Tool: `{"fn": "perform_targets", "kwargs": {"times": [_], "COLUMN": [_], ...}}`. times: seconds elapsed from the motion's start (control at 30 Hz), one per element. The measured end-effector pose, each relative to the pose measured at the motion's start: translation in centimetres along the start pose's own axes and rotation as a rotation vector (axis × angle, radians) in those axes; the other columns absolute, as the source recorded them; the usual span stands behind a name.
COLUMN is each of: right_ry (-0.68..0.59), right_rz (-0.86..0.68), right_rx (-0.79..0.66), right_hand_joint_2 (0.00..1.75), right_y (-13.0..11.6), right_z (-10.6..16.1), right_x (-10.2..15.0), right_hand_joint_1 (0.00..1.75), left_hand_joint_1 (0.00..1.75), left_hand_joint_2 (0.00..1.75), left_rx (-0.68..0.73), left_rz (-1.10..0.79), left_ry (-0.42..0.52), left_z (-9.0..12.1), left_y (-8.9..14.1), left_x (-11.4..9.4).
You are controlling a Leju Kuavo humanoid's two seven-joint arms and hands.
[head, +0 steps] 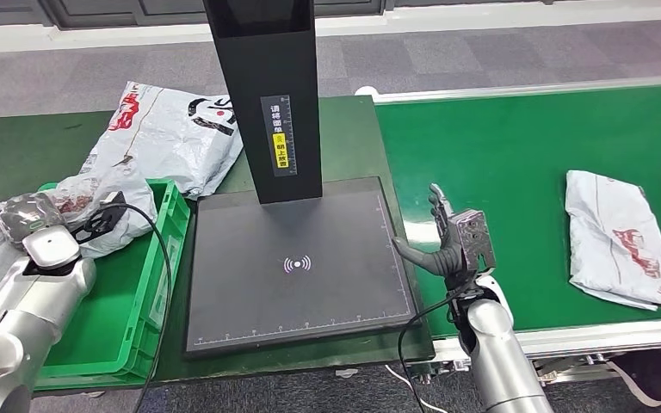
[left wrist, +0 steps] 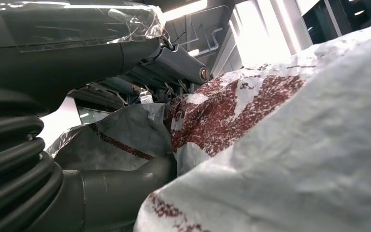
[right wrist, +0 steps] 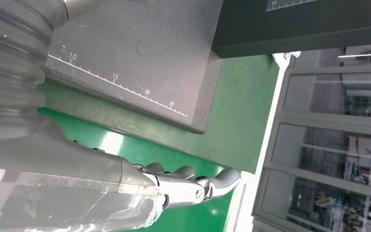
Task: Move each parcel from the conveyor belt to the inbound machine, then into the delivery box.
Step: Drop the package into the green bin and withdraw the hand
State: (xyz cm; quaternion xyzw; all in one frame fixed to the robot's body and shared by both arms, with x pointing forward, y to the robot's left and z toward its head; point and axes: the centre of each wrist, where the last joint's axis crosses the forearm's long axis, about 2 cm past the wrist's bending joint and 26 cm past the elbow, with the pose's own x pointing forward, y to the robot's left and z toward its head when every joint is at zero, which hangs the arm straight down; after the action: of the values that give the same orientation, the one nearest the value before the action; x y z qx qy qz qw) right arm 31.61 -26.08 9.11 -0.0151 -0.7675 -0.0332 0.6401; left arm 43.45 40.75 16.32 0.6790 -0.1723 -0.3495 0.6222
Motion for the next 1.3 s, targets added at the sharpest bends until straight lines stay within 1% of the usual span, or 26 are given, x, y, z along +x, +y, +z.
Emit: {"fn": "perform_targets", "kwargs": {"times": [0.6, 0.73, 0.77, 0.87, 0.9, 1.03, 1.07, 1.17, 1.2, 1.23, 1.3], "right_ry": [0.0, 0.001, 0.0, 0.0, -0.001, -0.001, -0.003, -0.017, -0.019, -0.017, -0.014], "right_rz": [-0.006, -0.006, -0.005, -0.003, -0.003, -0.002, -0.002, -0.002, -0.002, -0.001, 0.0], "right_rx": [-0.011, -0.012, -0.012, -0.013, -0.013, -0.013, -0.015, -0.022, -0.022, -0.022, -0.022], "right_hand_joint_2": [1.75, 1.75, 1.75, 1.75, 1.75, 1.75, 1.75, 1.75, 1.75, 1.75, 1.75], "right_y": [-0.1, -0.1, -0.1, -0.1, -0.1, -0.1, -0.1, 0.0, 0.0, 0.0, 0.0], "right_z": [0.0, 0.1, 0.0, 0.0, -0.1, -0.1, -0.2, -1.4, -1.6, -1.7, -1.7], "right_x": [0.0, 0.0, 0.0, 0.1, 0.1, 0.1, 0.1, 0.5, 0.6, 0.6, 0.5], "right_hand_joint_1": [0.0, 0.0, 0.0, 0.0, 0.0, 0.0, 0.0, 0.0, 0.0, 0.0, 0.0], "left_hand_joint_1": [1.08, 0.0, 0.0, 0.0, 0.0, 0.0, 0.0, 0.0, 0.0, 0.0, 0.0], "left_hand_joint_2": [1.75, 1.75, 1.75, 1.75, 1.75, 1.75, 1.75, 1.75, 1.75, 1.75, 1.75], "left_rx": [-0.001, 0.003, 0.022, 0.127, 0.145, 0.156, 0.245, 0.596, 0.623, 0.619, 0.62], "left_rz": [-0.001, 0.003, 0.022, 0.112, 0.125, 0.132, 0.196, 0.454, 0.487, 0.495, 0.503], "left_ry": [0.002, -0.003, -0.026, -0.136, -0.152, -0.159, -0.194, -0.28, -0.277, -0.275, -0.271], "left_z": [-0.1, -0.1, 0.0, 0.7, 0.8, 0.8, 1.0, 2.4, 2.6, 2.7, 2.8], "left_y": [0.0, 0.0, 0.1, 0.5, 0.5, 0.6, 1.3, 4.4, 5.0, 5.3, 5.4], "left_x": [-0.1, -0.1, 0.0, 0.5, 0.6, 0.6, 0.9, 2.1, 2.3, 2.3, 2.3]}}
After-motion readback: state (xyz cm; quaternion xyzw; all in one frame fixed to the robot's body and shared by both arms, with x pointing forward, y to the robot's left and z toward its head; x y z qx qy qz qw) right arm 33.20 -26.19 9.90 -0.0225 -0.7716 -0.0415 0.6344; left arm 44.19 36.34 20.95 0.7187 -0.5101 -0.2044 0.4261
